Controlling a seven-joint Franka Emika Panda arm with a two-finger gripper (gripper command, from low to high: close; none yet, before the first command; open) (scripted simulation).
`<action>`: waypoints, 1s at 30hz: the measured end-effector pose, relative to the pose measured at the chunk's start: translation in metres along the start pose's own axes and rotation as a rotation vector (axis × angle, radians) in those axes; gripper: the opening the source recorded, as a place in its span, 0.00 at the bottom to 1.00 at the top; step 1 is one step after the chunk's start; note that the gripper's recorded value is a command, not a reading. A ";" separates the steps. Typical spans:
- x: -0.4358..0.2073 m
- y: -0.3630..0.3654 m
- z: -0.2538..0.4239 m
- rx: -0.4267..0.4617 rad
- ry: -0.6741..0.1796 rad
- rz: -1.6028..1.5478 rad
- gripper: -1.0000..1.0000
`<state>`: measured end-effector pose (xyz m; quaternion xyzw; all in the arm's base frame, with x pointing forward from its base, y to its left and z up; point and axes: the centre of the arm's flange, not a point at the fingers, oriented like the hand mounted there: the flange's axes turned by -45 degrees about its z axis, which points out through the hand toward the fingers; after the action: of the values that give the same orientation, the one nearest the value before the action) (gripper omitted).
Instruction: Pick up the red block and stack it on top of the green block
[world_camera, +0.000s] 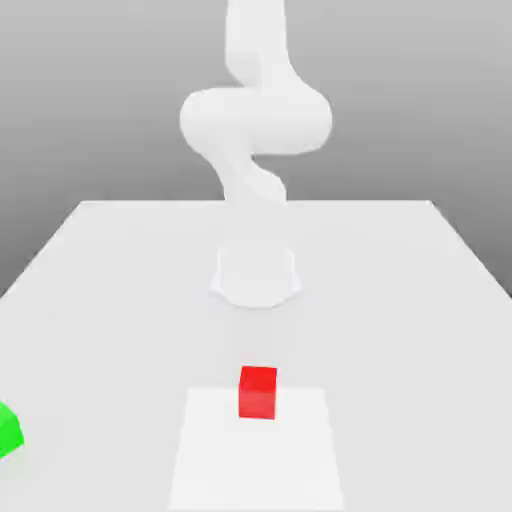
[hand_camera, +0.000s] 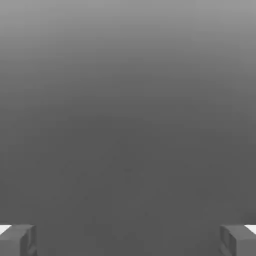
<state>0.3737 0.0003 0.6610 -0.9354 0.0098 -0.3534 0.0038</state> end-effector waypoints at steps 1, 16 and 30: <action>-0.008 0.000 0.026 -0.001 -0.038 0.004 0.50; -0.272 0.003 0.297 -0.030 -0.627 0.051 0.50; -0.369 0.005 0.364 -0.037 -0.721 0.058 0.00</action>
<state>0.3375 0.0032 0.1444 -0.9992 0.0409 -0.0002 0.0000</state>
